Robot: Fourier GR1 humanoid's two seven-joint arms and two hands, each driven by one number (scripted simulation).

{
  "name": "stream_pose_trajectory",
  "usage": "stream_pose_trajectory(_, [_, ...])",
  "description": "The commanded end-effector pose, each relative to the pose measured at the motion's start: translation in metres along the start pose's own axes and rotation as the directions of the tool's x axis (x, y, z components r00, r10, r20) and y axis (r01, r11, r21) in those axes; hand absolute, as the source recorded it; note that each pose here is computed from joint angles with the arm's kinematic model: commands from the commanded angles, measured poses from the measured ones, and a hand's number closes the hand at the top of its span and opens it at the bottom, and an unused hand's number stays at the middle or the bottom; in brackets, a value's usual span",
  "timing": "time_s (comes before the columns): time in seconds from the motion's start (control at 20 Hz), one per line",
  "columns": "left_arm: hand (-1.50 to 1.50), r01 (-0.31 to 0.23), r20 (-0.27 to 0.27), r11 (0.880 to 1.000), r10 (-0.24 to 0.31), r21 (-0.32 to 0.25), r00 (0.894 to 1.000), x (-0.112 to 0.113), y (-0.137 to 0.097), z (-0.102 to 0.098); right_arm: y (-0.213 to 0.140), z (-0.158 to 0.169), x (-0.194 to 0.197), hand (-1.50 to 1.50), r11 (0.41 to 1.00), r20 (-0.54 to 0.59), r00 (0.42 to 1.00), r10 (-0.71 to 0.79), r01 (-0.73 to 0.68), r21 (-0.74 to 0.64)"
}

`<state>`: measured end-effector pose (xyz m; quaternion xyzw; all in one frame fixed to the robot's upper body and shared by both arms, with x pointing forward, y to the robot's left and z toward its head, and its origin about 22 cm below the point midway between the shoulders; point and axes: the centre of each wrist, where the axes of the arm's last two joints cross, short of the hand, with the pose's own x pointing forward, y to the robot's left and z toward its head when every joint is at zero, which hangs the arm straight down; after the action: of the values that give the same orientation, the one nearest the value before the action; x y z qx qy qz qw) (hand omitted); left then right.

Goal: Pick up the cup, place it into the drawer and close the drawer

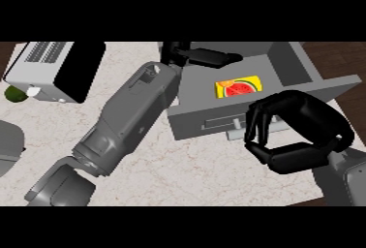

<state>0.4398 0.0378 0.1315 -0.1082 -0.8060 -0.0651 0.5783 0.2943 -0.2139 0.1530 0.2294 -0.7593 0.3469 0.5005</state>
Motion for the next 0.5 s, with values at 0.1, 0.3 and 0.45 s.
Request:
stream_pose_trajectory(0.1, [-1.50, -0.041, 0.030, 0.997, 0.039, 0.068, 0.999, -0.004, 0.004, 0.001, 0.000, 0.017, -0.002, -1.50, 0.970, -0.229, 0.953, 0.196, -0.154, 0.190])
stream_pose_trajectory(0.3, [-1.50, -0.041, 0.028, 0.993, 0.038, 0.110, 0.999, -0.008, 0.007, 0.002, 0.003, 0.015, 0.008, -1.50, 0.908, -0.278, 0.866, 0.416, -0.381, 0.172])
stream_pose_trajectory(0.45, [-1.50, -0.080, 0.041, 0.990, 0.075, 0.117, 0.996, -0.008, 0.009, 0.003, 0.019, 0.028, -0.024, -1.50, 0.907, -0.372, 0.828, 0.421, -0.393, 0.150])
